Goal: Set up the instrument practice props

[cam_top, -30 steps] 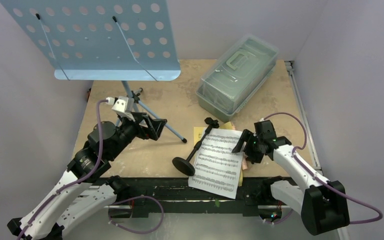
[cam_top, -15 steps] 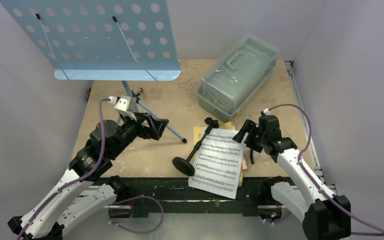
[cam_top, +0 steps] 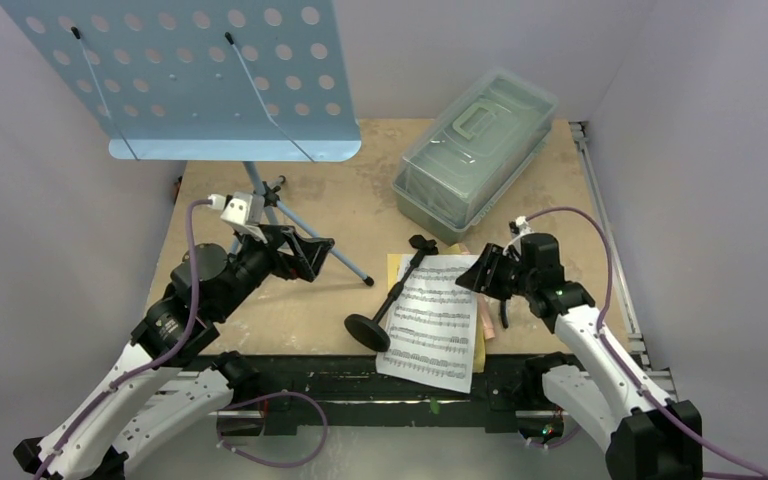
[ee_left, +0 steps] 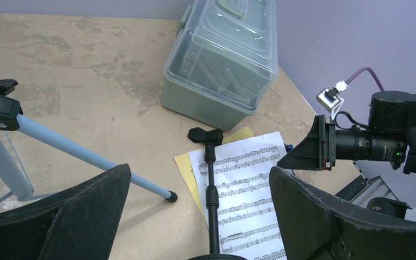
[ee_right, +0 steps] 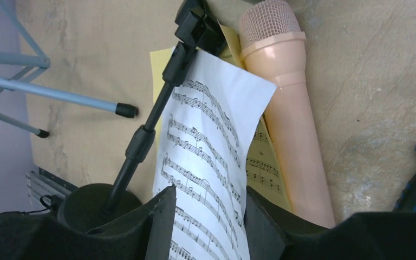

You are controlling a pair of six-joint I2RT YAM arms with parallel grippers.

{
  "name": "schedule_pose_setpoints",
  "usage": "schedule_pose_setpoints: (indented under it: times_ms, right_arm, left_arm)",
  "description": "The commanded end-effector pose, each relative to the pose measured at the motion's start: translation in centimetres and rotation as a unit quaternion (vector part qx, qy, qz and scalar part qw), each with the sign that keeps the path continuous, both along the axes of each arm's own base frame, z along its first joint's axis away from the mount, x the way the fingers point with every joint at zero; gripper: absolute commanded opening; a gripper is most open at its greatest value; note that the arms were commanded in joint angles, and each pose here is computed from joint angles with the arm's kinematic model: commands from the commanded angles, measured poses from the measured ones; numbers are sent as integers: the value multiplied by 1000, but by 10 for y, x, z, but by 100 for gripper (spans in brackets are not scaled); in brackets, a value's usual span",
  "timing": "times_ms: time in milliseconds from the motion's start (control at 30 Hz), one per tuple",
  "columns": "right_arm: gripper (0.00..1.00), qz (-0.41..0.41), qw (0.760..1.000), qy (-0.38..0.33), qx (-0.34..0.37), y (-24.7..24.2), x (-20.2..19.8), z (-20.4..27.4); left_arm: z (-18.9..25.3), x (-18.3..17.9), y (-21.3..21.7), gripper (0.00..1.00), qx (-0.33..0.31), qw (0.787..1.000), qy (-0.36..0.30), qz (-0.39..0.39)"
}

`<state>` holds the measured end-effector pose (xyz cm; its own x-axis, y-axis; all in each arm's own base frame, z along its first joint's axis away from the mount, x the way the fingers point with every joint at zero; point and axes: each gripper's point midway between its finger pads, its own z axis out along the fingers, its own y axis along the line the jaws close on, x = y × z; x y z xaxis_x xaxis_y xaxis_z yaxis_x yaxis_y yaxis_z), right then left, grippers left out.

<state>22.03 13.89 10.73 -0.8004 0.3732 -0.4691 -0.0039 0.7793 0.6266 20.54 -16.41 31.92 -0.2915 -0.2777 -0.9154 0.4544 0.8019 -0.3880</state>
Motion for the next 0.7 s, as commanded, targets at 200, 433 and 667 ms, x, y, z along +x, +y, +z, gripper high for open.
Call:
schedule_pose_setpoints:
  times_ms: [200, 433, 667]
  right_arm:
    - [36, 39, 998, -11, 47, 16, -11, -21]
    - [0, 41, 998, -11, 46, 16, -11, -27]
    - [0, 34, 998, -51, 29, 11, 1, 4]
  left_arm:
    - [15, -1, 2, 100, -14, 1000, -6, 4]
    - [3, 20, 54, 80, -6, 986, 13, 167]
    - [-1, 16, 79, 92, 46, 977, 17, 208]
